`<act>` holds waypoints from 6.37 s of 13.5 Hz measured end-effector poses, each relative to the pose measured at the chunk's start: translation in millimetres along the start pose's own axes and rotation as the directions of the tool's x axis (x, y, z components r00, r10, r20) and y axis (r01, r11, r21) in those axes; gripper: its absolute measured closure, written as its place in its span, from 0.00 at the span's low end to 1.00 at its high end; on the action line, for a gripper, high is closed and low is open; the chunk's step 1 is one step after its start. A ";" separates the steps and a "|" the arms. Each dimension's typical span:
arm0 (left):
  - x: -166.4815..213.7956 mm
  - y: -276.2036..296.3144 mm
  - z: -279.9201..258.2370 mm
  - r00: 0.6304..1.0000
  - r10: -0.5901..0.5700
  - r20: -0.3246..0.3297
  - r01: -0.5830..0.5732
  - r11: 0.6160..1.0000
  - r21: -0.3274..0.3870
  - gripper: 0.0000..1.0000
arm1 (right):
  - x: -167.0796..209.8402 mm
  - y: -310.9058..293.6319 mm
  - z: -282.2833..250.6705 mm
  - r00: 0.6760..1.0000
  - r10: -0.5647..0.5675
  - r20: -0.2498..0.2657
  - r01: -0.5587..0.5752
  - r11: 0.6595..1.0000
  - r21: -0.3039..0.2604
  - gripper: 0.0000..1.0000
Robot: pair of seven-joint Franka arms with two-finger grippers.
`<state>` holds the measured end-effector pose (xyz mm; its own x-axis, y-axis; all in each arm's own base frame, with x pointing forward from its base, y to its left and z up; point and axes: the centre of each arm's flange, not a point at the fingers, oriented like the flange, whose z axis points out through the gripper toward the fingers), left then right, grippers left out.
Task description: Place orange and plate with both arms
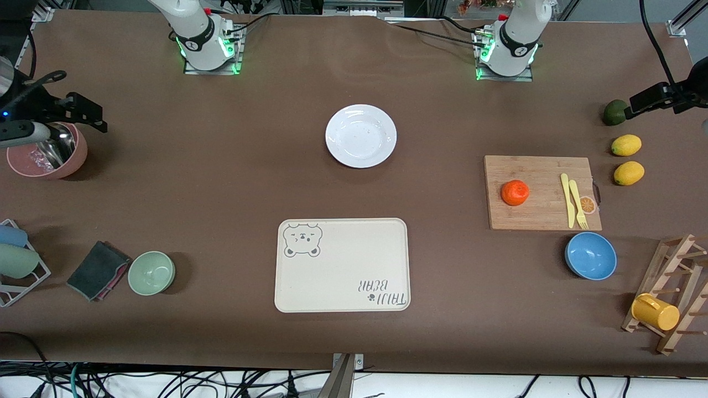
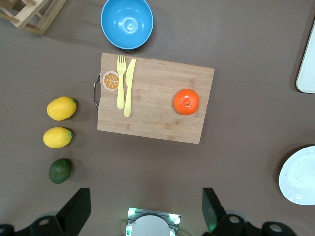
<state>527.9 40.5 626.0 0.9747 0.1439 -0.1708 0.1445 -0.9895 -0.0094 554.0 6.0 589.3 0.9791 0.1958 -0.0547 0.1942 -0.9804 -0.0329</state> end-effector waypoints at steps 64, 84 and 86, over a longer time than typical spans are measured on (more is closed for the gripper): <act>41.9 206.2 349.9 0.993 0.102 -0.061 -0.114 0.964 -0.239 0.25 | 1.4 25.5 16.3 0.997 0.042 0.066 -0.043 0.999 0.009 0.00; -167.3 466.8 450.0 0.977 -0.183 0.112 0.204 0.955 -0.216 0.26 | -0.7 24.9 17.9 0.995 0.042 0.086 -0.043 0.999 0.012 0.00; -166.1 469.7 470.9 0.976 -0.192 0.104 0.211 0.952 -0.221 0.26 | -0.8 23.5 18.1 0.995 0.039 0.089 -0.041 0.999 0.013 0.00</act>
<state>353.6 -455.5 186.0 0.9057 0.3289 -0.2676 0.3809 -0.9084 0.1727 556.7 -16.8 570.5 0.9768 0.1582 -0.1445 0.1534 -0.9872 -0.0437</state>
